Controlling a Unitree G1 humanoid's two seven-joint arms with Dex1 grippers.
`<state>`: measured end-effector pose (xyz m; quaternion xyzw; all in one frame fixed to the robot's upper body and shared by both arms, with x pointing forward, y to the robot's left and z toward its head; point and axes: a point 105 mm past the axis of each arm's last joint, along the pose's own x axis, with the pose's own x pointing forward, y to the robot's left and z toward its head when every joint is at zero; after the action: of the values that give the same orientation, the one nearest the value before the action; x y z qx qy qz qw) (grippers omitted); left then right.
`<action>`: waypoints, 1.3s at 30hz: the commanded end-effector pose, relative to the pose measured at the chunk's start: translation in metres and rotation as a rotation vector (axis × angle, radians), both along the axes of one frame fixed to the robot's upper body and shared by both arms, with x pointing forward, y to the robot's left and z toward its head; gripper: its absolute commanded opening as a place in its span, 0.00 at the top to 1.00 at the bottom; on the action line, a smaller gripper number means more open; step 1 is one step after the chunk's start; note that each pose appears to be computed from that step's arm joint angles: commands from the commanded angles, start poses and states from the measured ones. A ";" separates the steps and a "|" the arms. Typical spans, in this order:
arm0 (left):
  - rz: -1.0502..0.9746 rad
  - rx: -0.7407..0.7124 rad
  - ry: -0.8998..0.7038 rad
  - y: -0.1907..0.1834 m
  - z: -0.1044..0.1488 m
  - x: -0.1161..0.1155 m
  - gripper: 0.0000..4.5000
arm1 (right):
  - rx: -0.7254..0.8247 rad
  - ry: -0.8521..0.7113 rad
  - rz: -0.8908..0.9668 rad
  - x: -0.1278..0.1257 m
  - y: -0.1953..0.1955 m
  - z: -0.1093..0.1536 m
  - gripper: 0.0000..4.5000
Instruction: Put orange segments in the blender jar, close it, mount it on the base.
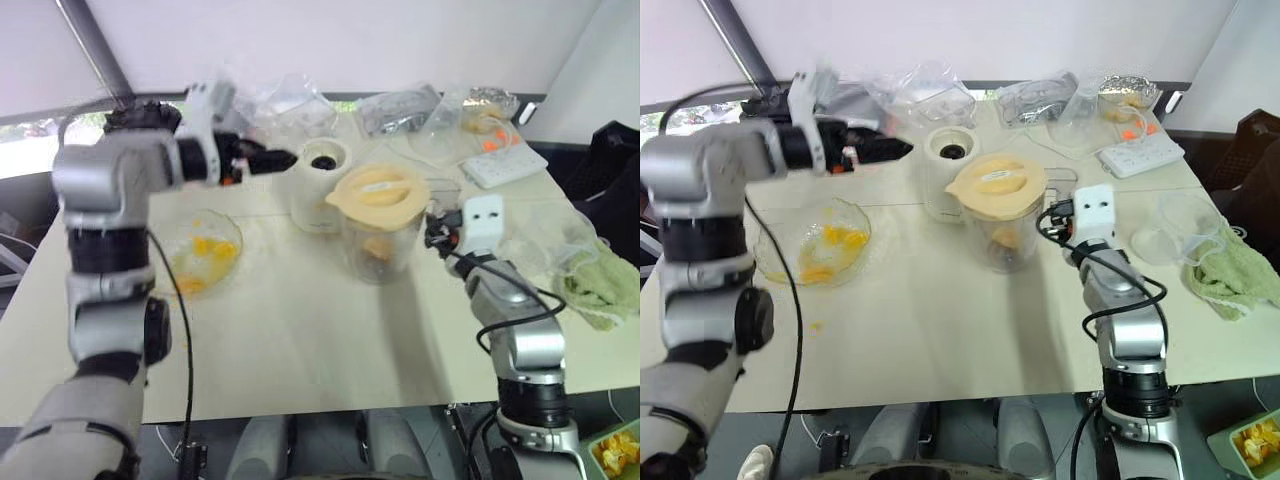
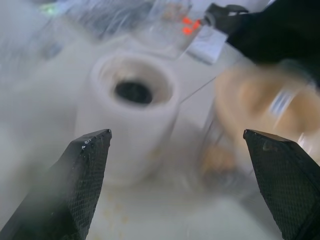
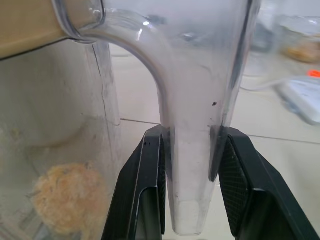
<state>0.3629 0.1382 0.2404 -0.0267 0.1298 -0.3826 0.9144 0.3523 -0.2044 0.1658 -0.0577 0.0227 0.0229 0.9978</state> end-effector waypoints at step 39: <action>0.117 0.113 -0.144 -0.005 -0.078 -0.050 0.02 | 0.131 -0.271 0.148 0.101 0.086 0.158 0.81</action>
<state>0.3138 0.1372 0.1494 0.0340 0.1090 -0.3127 0.9430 0.4623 -0.1155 0.2882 0.0040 -0.0570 0.0942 0.9939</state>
